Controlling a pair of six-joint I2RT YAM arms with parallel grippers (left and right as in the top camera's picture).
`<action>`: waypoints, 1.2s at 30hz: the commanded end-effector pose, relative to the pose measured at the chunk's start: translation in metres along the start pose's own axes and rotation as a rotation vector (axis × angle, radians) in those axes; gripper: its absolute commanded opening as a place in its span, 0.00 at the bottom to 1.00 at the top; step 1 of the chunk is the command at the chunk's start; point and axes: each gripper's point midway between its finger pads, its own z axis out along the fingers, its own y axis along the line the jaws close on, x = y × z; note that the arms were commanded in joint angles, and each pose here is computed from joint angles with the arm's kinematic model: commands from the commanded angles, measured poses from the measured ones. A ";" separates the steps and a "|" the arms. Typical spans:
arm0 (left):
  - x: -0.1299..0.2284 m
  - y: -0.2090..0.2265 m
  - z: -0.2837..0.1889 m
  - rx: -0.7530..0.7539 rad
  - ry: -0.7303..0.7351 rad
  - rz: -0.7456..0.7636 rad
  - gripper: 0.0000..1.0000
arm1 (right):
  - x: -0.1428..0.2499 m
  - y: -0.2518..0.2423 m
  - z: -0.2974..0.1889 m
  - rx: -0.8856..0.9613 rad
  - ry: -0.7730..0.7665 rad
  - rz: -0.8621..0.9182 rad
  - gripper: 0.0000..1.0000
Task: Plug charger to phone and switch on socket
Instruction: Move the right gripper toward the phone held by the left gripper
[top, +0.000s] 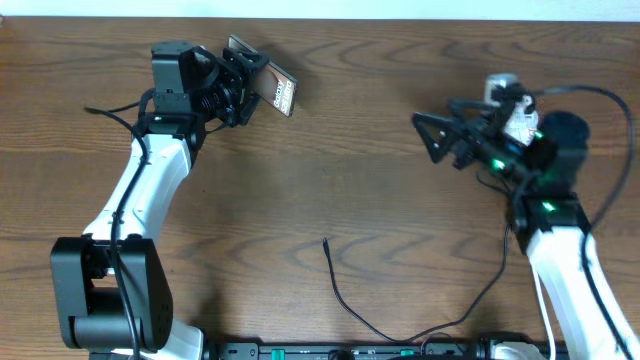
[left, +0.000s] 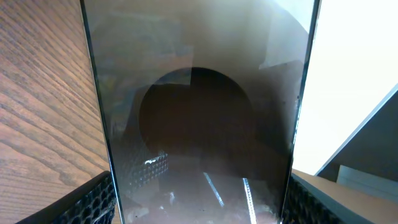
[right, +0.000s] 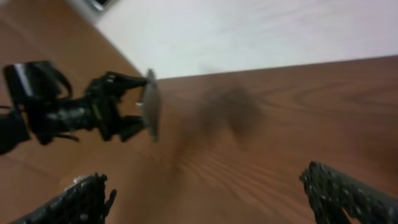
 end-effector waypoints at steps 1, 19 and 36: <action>0.000 -0.009 -0.005 0.023 -0.008 0.000 0.07 | 0.010 0.021 0.026 -0.115 0.051 0.061 0.99; 0.040 -0.014 0.014 0.008 0.045 0.027 0.07 | 0.044 0.041 0.080 -0.089 0.071 0.011 0.99; 0.103 -0.019 0.032 0.001 0.164 0.089 0.07 | 0.065 0.031 0.079 -0.059 0.144 -0.095 0.99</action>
